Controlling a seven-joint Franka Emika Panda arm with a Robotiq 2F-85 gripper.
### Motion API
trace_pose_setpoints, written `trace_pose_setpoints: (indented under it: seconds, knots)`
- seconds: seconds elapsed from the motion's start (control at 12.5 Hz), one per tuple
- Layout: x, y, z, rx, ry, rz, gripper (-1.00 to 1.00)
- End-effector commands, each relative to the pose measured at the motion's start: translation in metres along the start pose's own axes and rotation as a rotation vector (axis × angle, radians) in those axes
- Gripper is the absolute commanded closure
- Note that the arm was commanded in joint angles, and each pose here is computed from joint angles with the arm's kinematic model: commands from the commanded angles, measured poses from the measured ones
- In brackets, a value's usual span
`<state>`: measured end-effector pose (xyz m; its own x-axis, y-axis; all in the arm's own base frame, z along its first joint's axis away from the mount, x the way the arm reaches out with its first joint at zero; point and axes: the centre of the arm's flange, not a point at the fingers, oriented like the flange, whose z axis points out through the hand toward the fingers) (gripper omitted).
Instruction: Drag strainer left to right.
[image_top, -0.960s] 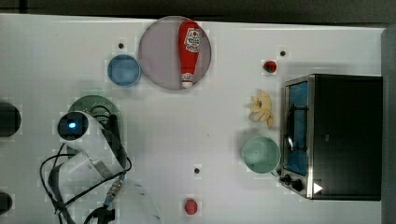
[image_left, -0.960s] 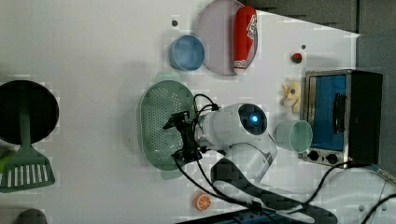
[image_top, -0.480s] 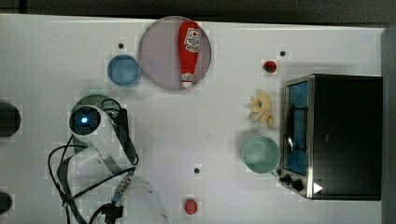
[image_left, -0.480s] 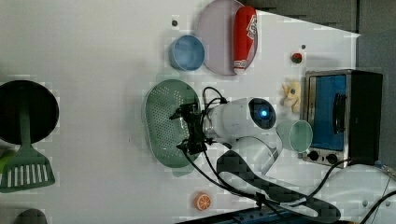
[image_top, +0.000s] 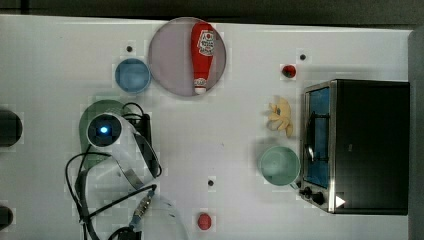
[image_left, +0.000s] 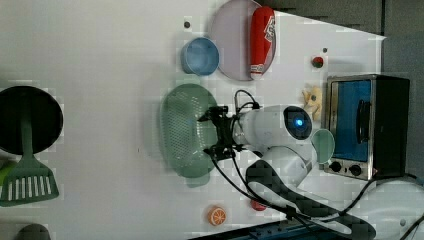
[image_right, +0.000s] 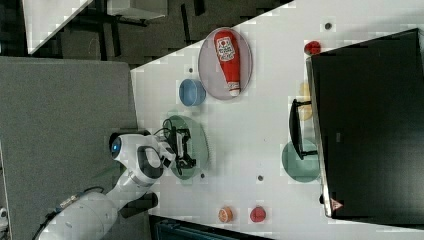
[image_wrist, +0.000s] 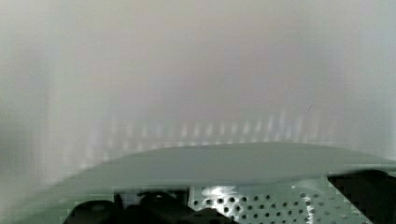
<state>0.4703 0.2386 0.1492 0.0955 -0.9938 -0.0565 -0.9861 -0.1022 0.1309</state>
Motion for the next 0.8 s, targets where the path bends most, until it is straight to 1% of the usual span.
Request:
trace_pose_setpoints:
  seconds: [0.08, 0.24, 0.56, 0.8]
  knots:
    - [0.037, -0.008, -0.010, 0.012, 0.001, 0.099, -1.00]
    - [0.054, -0.009, -0.010, 0.014, 0.005, 0.106, -1.00]
    - [0.098, -0.012, -0.011, 0.015, 0.014, 0.032, -1.00]
    - [0.131, -0.011, -0.010, 0.010, 0.022, 0.083, -1.00]
